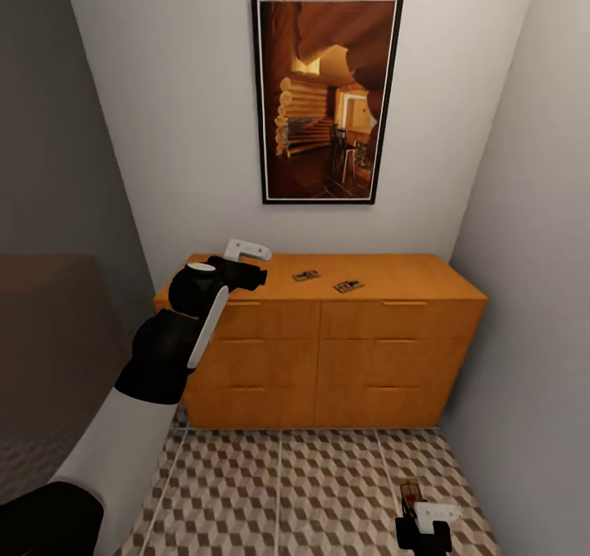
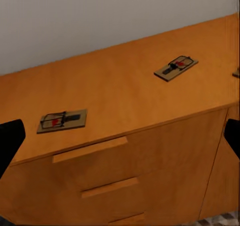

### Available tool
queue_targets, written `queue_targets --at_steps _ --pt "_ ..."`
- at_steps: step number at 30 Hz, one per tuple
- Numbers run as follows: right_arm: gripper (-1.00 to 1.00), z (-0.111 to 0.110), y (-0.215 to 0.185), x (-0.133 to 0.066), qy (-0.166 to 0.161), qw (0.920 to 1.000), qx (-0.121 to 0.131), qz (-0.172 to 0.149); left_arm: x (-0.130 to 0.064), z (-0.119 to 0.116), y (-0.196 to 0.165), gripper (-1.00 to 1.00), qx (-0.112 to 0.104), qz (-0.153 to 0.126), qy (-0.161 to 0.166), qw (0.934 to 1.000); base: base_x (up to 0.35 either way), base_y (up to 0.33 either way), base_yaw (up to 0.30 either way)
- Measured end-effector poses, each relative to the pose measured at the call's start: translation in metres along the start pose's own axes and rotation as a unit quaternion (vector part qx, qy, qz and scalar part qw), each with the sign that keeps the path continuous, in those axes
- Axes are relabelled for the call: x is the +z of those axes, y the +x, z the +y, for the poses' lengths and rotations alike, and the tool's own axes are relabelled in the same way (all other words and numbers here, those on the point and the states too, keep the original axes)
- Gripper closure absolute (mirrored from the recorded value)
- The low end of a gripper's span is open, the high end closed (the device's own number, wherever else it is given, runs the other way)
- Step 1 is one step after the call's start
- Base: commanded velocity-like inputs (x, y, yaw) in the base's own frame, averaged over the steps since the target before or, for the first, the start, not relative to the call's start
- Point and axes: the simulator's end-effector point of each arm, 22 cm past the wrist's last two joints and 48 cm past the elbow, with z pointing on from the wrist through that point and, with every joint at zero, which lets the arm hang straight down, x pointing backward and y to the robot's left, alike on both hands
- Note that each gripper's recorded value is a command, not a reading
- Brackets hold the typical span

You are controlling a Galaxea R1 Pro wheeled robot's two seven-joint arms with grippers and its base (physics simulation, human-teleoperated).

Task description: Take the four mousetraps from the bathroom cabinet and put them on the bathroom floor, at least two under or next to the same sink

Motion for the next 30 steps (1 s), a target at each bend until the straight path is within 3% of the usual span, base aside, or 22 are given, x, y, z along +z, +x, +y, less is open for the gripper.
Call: queue_targets --at_steps 11,30 --pt "1.0 -0.001 -0.006 0.0 0.001 1.0 0.001 -0.006 -0.005 0.002 -0.005 -1.0 0.001 -0.005 -0.002 1.0 0.134 0.0 -0.185" --pt "1.0 -0.001 -0.007 0.0 0.001 1.0 0.001 -0.007 -0.003 0.005 0.01 -1.0 0.002 0.007 -0.005 1.0 0.042 0.0 -0.011"
